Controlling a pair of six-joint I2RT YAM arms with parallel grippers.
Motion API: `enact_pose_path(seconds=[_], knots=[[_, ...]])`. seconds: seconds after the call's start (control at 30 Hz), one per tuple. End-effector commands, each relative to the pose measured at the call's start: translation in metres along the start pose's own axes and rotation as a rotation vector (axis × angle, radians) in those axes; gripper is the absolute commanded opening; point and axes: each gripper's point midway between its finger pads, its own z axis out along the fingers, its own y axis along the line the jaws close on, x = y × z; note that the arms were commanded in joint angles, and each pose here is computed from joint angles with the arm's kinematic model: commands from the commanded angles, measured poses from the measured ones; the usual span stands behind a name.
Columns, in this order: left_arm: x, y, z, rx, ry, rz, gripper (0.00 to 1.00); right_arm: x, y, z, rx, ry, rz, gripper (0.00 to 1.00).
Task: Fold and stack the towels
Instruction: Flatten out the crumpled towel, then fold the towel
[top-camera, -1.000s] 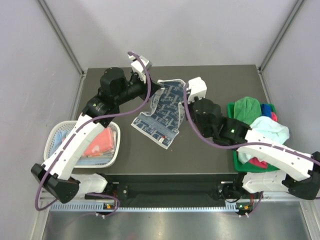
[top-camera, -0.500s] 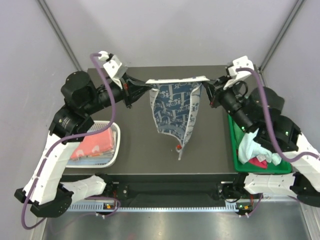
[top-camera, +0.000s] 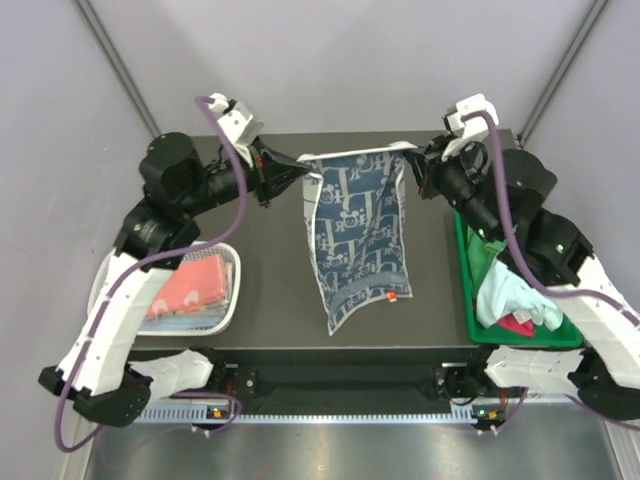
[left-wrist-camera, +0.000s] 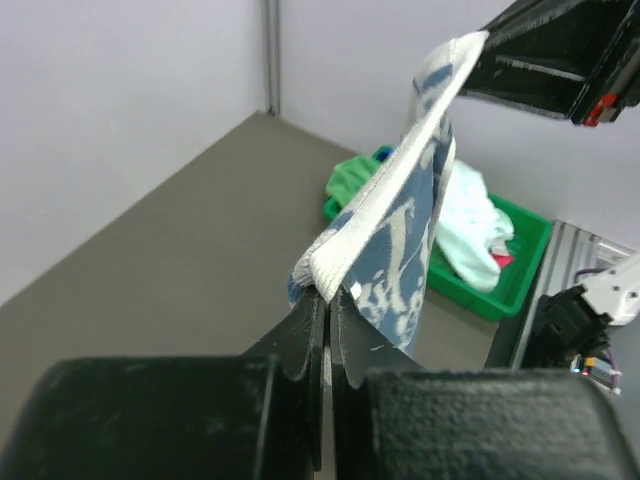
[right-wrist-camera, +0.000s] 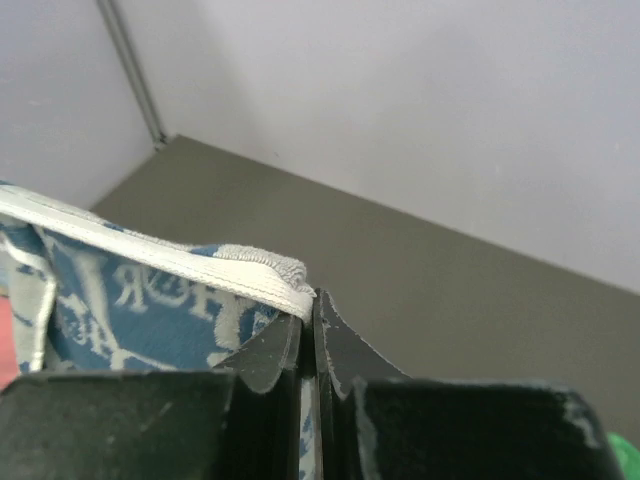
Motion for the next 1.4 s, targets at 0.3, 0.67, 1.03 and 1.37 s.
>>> enact_pose_path(seconds=[0.3,0.67,1.03,1.37], knots=[[0.124,0.212,0.103,-0.343,0.123,-0.137,0.0,0.136,-0.124,0.19,0.13,0.19,-0.026,0.0],[0.211,0.328,0.159,-0.434,0.197,-0.206,0.01,0.219,-0.192,0.277,0.229,0.33,-0.08,0.0],[0.264,0.273,0.148,-0.395,0.261,-0.277,0.07,0.296,-0.171,0.209,0.261,0.477,-0.007,0.0],[0.307,0.227,0.102,-0.646,0.457,-0.121,0.18,0.342,-0.132,0.152,0.346,0.634,-0.023,0.0]])
